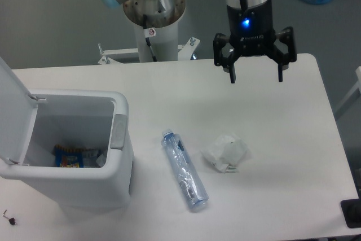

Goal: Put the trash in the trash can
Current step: 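Lower the open gripper down over the crumpled white tissue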

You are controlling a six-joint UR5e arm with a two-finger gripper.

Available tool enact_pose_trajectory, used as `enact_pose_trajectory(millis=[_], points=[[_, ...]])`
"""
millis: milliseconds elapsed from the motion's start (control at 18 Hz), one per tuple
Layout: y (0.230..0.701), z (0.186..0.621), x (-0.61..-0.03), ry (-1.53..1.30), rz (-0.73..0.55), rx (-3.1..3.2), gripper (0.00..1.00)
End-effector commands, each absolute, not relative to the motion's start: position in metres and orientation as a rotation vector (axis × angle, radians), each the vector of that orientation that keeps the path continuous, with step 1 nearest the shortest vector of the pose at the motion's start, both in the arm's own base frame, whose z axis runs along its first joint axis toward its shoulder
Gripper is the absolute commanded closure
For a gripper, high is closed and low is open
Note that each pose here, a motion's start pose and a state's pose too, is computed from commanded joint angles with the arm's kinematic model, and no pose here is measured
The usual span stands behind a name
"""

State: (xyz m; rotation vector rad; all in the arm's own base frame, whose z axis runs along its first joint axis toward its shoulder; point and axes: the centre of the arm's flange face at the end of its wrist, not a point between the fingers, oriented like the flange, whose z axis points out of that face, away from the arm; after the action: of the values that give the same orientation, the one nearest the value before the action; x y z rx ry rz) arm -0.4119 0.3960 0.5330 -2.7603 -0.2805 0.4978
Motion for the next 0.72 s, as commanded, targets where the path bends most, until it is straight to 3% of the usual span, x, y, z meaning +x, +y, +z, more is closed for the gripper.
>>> enact_pose_trajectory(millis=[222,556,722], points=[[0.396,0.53,-0.415,-0.286,0.485,-2.758,0.0],[0.411,0.496,-0.44,-0.292,0.48,-2.759,0.0],[0.421,0.472,-0.451,-0.427,0.426,-2.757,0.0]])
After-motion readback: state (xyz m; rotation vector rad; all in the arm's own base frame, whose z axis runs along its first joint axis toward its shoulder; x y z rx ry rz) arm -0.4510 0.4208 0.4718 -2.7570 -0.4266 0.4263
